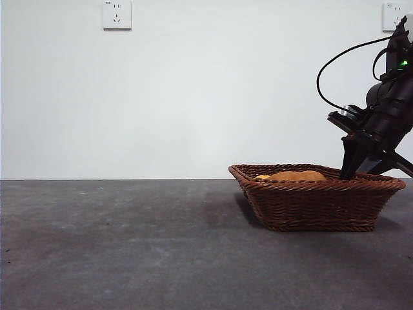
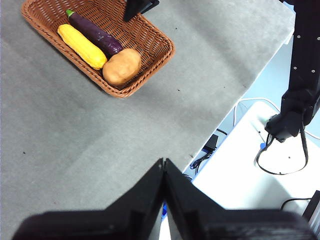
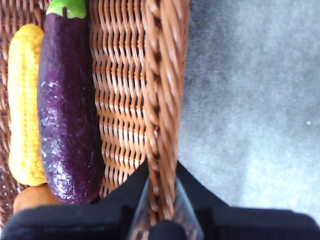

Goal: Help me put the vegetables on the table into the basket

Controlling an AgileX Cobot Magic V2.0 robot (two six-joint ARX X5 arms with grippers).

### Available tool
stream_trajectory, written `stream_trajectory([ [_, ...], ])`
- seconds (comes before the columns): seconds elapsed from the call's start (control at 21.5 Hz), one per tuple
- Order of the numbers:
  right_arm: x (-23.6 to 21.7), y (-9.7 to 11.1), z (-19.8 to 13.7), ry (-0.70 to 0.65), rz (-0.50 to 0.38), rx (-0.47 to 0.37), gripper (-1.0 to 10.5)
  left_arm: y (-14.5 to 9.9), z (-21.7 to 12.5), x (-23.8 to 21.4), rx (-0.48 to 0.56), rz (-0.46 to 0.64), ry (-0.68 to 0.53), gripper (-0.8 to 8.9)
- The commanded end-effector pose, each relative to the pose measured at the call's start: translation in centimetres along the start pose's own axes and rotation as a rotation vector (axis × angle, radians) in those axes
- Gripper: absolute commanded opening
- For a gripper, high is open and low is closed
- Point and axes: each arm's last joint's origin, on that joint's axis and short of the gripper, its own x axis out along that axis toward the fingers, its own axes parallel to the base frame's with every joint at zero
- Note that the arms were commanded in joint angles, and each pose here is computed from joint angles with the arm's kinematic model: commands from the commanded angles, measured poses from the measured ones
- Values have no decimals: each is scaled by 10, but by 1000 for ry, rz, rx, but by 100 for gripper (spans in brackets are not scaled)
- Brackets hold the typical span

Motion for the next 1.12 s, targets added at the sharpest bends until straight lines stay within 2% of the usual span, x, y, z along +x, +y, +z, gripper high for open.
stream_trajectory([
  [0.05,5,-7,2,12,-40,-25,345,0,0,2,-5,0,4,-8],
  [0.09,-1,-4,2,13,-71,-27,441,0,0,2,-5,0,4,-8],
  [0.14,-8,-1,3,9,-115,-34,479,0,0,2,-4,0,4,-8],
  [0.28,-49,24,8,-45,-177,-71,478,0,0,2,0,6,3,-8],
  [0.47,-125,78,-13,-189,-202,-107,453,0,0,2,19,6,3,-4],
  [0.7,-218,148,-88,-410,-218,-210,-24,0,-4,-8,21,1,-23,-4],
  [0.93,-283,196,-183,-647,-369,-274,-15,0,-13,-27,25,-10,-76,-4],
  [1.12,-314,223,-259,-841,-376,-311,-11,1,-28,-57,31,-26,-159,-4],
])
